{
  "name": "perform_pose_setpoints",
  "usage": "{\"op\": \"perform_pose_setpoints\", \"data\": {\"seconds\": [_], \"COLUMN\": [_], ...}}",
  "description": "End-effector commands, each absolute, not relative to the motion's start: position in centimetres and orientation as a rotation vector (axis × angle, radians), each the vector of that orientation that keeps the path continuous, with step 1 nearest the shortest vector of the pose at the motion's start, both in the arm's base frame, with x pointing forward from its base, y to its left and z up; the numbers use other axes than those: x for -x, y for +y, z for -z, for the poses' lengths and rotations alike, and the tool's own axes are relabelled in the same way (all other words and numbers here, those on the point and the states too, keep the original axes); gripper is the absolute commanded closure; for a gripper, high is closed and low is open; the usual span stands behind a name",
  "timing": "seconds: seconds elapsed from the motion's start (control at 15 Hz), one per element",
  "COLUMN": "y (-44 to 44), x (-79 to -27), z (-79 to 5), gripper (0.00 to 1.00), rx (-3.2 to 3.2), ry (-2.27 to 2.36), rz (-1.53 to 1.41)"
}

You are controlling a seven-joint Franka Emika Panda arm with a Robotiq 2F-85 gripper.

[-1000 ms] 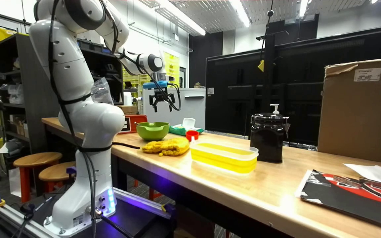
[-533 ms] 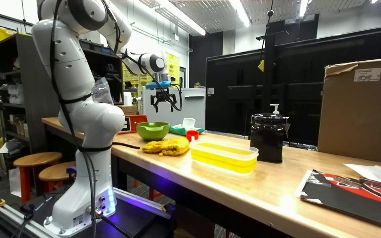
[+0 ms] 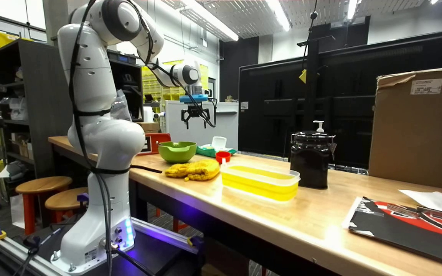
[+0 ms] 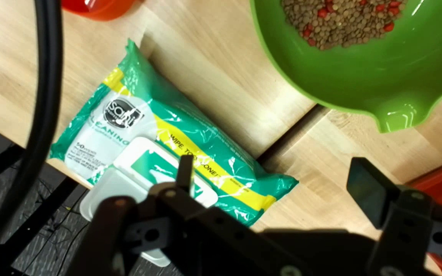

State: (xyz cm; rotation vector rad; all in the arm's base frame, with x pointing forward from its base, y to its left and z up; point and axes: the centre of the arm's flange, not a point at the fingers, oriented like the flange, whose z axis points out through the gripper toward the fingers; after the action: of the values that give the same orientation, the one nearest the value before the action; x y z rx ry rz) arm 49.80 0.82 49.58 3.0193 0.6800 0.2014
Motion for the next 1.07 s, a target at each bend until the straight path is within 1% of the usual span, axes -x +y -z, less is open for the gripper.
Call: {"op": "perform_pose_setpoints", "data": {"seconds": [0.0, 0.4, 1.0], "y": [-0.1, -1.3, -3.6], "x": [-54.2, -58.6, -62.8], "z": [-49.7, -49.7, -49.2], "gripper": [0.0, 0.0, 0.0], "rx": [-3.002, -2.925, -2.867], "ry": [0.785, 0.949, 1.128], "rz": [-0.189, -0.172, -0.192]}}
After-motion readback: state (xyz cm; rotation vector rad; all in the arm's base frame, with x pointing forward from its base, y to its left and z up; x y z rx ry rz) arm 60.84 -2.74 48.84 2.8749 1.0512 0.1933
